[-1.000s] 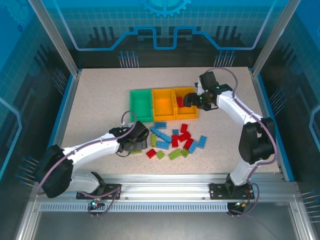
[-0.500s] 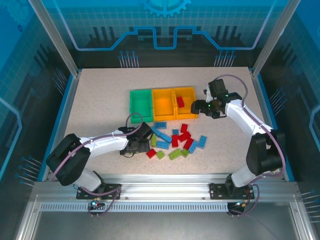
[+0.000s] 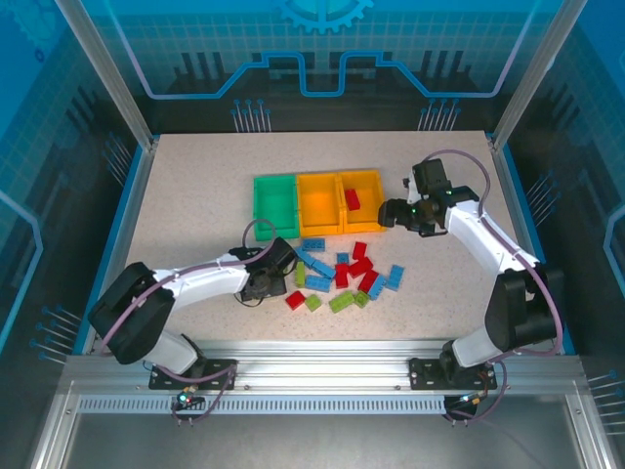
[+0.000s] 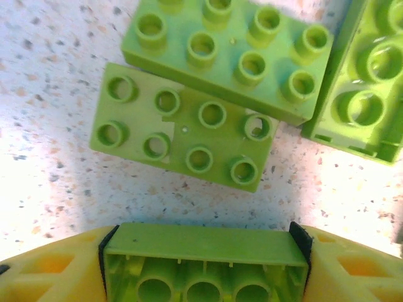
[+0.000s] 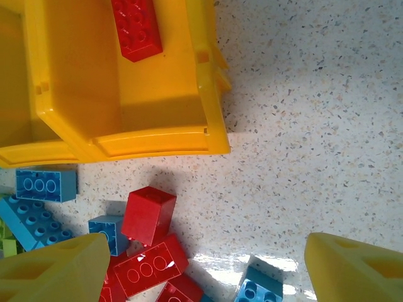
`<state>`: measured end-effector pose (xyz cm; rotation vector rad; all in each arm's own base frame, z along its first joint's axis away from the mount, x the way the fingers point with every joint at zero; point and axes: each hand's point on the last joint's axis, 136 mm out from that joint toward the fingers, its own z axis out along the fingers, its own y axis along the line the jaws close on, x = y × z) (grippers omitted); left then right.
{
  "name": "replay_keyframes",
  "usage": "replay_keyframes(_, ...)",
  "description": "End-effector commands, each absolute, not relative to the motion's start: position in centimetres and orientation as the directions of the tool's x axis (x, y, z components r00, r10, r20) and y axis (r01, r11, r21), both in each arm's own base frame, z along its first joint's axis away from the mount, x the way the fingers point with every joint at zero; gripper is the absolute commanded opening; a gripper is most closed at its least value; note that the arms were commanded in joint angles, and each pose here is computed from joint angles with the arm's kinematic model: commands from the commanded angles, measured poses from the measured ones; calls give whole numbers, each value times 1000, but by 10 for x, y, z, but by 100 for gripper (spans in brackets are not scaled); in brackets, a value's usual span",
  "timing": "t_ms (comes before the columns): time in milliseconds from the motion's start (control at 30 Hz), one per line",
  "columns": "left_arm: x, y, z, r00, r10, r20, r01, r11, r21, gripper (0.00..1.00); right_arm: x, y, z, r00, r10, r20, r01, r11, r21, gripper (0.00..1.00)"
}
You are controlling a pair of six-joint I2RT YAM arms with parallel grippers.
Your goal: Sort the legos into containers by color
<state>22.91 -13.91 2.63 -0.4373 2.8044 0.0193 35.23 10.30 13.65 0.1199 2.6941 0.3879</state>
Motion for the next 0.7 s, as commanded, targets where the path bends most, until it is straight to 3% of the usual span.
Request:
replay_keyframes(0, 240, -132, 64, -871, -316, -376, -320, 946, -54, 60, 347, 113, 136, -914, 65, -400, -38, 969, 245, 81)
replay_keyframes(333, 298, -143, 162, -792, -291, -537, -240, 957, -164, 62, 325, 159, 96, -950, 127, -284, 35, 952, 305, 79)
replay_keyframes(667, 405, -124, 168, -783, -298, -546, -205, 952, -225, 64, 330, 191, 55, -962, 191, -194, 135, 954, 269, 75)
